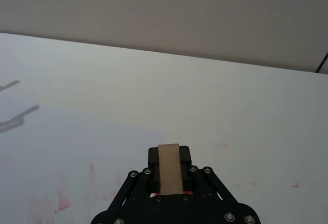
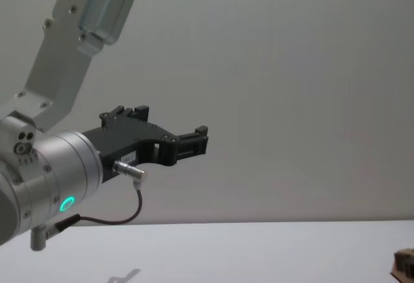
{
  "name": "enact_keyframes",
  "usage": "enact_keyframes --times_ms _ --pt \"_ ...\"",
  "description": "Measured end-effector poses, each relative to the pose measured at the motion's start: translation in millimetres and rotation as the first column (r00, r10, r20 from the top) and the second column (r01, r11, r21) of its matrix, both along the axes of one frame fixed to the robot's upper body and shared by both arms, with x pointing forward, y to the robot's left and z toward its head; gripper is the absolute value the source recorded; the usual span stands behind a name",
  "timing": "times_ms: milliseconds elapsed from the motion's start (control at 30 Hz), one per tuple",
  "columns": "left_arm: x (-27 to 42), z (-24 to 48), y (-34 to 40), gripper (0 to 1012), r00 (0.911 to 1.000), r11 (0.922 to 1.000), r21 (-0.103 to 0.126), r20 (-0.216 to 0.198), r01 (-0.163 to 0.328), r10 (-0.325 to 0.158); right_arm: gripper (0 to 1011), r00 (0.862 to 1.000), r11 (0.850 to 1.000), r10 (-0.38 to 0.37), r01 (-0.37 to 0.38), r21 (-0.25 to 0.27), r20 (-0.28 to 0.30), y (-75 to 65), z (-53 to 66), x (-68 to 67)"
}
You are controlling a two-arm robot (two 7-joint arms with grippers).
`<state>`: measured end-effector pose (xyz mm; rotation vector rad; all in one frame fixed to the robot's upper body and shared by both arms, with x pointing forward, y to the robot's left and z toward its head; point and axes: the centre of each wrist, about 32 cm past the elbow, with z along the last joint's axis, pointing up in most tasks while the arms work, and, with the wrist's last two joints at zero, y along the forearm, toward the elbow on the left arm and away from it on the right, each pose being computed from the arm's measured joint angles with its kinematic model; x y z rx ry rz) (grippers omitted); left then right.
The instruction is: Use the one hand to pick up the stamp and affix it onto the A4 paper.
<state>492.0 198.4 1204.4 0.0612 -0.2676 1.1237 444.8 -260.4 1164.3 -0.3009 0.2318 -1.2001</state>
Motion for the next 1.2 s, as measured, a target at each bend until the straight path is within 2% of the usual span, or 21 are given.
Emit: enact_keyframes --times_ms 200,467,1200 --pt "0.0 0.0 0.0 1001 1.0000 1.0000 0.000 0.000 0.000 0.000 216 0.999 0.999 0.039 -0.039 0.004 0.008 7.4 6.6 -1.0" --pt "0.0 0.0 0.0 1001 1.0000 1.0000 0.000 0.000 0.000 0.000 216 0.995 0.995 0.100 -0.100 0.008 0.005 25.3 11.2 -3.4" --pt "0.0 0.0 0.0 1001 1.0000 1.0000 0.000 0.000 0.000 0.000 216 0.977 0.977 0.212 -0.212 0.003 -0.021 68.6 3.5 0.4"
